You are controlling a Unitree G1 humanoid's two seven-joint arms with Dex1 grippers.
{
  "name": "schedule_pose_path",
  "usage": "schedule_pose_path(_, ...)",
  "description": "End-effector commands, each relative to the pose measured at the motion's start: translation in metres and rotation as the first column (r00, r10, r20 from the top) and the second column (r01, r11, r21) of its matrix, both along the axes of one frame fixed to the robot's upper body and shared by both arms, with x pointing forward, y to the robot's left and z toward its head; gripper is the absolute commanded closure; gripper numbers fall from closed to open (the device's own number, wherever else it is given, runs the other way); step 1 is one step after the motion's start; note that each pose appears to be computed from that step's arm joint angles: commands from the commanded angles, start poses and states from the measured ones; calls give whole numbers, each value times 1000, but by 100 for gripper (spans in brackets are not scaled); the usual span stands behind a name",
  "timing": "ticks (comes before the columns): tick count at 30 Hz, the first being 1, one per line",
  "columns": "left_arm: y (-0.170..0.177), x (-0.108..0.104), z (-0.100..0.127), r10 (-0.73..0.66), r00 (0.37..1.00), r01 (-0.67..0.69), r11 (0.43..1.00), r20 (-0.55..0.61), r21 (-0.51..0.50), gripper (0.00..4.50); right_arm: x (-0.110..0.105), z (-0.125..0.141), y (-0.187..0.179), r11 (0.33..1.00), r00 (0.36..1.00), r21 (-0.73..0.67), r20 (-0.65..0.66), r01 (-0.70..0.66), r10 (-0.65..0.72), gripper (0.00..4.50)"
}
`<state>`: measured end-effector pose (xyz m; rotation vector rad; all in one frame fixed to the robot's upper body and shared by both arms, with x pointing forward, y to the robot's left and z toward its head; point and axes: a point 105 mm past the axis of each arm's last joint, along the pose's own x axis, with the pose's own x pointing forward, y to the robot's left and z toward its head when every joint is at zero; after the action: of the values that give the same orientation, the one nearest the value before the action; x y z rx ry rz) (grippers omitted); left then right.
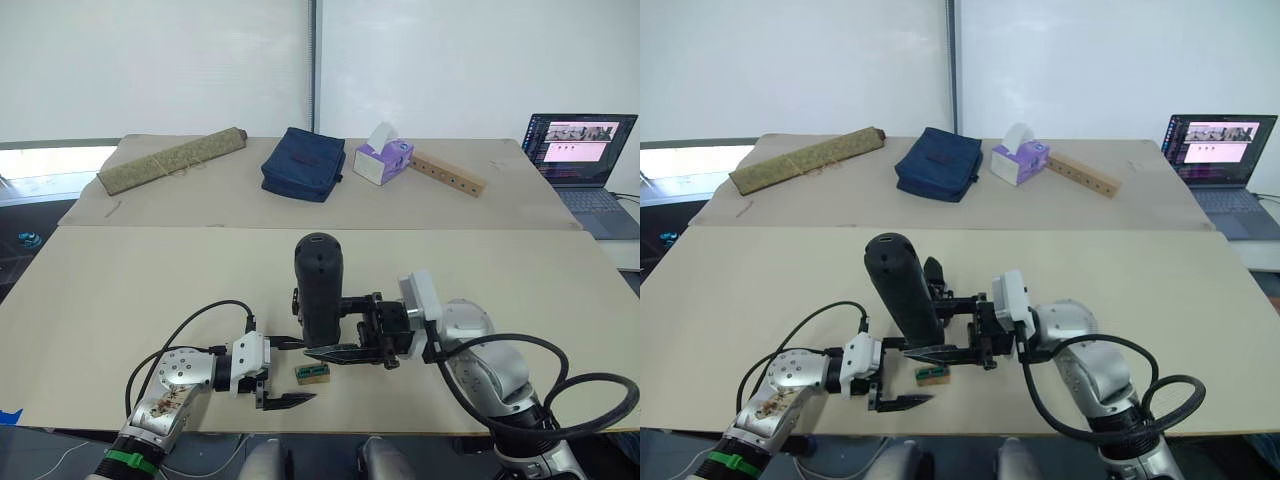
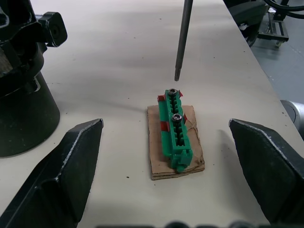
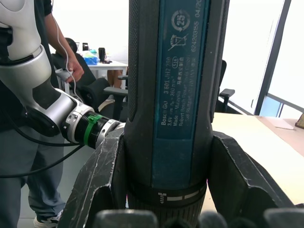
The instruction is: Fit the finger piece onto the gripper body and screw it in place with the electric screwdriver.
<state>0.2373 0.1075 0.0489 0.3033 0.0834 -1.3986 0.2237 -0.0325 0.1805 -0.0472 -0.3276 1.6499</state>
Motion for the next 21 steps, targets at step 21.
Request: schedule_pose_path(21,-3,-8,-15,-6,997,9,999,-72,35,0,-2,6,-1,1000,998,14,56,-8,8,257)
